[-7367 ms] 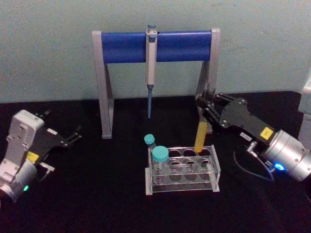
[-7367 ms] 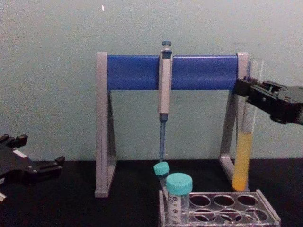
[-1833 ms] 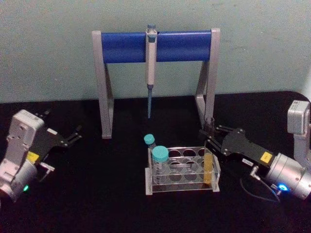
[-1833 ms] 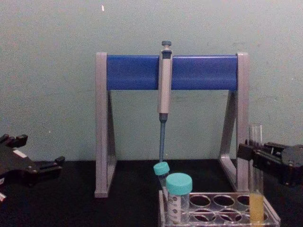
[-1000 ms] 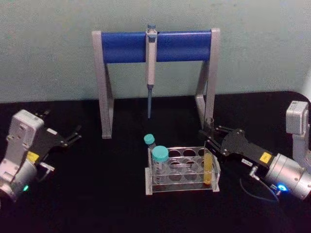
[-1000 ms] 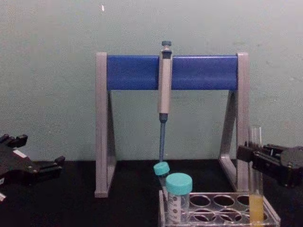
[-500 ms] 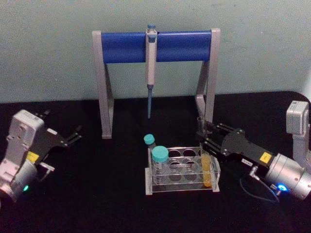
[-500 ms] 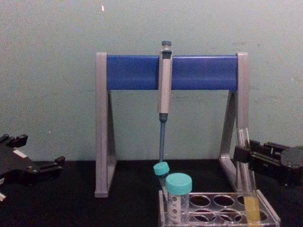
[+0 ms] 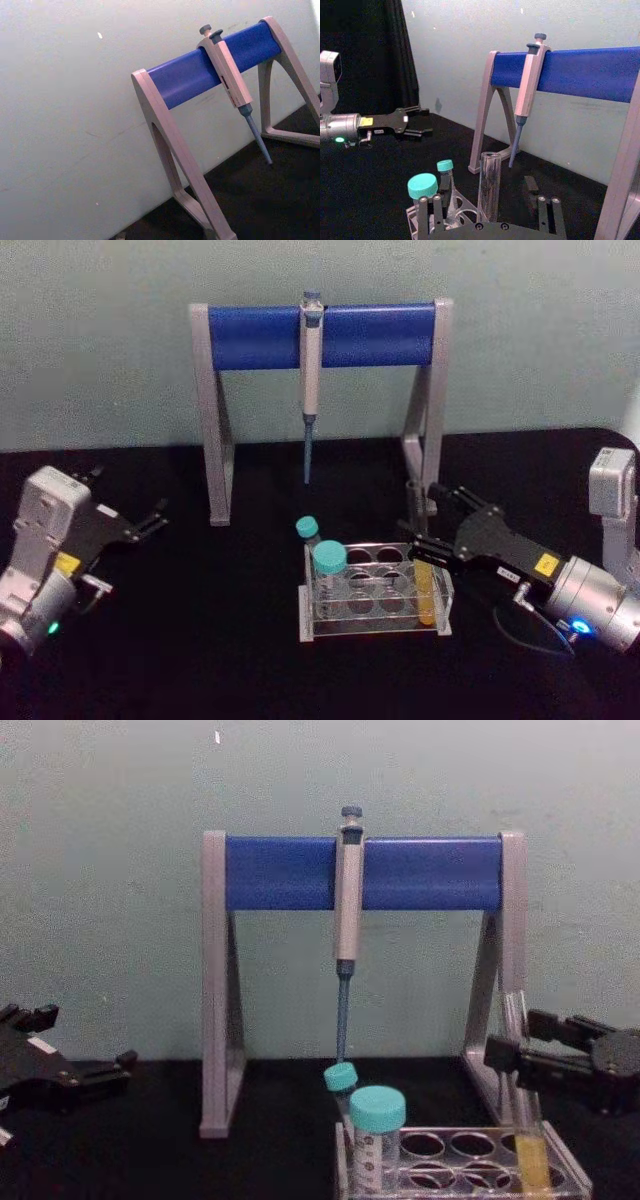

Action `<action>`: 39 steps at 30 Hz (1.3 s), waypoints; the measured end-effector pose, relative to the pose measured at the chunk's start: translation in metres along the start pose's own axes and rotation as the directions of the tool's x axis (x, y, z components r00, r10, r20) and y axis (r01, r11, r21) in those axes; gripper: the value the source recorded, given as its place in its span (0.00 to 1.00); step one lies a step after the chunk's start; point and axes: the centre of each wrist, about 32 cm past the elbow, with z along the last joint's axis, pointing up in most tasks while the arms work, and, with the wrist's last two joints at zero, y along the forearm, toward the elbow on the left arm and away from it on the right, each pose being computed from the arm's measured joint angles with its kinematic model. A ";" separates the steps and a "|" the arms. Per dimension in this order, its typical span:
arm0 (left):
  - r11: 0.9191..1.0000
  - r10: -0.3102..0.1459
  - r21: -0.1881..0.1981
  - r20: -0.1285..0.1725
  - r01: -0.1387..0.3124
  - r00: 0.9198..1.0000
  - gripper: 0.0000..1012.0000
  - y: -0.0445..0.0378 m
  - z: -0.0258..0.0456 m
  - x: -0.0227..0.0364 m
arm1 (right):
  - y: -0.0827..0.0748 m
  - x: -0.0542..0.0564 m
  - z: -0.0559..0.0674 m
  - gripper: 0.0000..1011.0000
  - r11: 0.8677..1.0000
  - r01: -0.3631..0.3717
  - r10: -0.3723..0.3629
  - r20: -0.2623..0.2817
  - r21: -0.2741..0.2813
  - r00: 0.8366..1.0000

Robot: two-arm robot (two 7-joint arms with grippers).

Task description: Pick up the test tube from the test tube rack, shake it, then place it back into the test tube rack.

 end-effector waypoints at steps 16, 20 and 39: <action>1.000 0.000 0.000 0.000 0.000 1.000 0.99 0.0000 0.0000 0.0000 | 0.000 -0.001 0.001 0.99 1.000 0.004 -0.004 0.015 0.012 1.000; 1.000 0.000 0.000 0.000 0.000 1.000 0.99 0.0000 0.0000 0.0000 | -0.003 -0.006 0.006 0.99 0.995 0.035 -0.043 0.083 0.097 0.996; 1.000 0.000 0.000 0.000 0.000 1.000 0.99 0.0000 0.0000 0.0000 | -0.020 -0.034 0.013 0.99 0.815 0.545 -0.575 0.150 0.198 0.805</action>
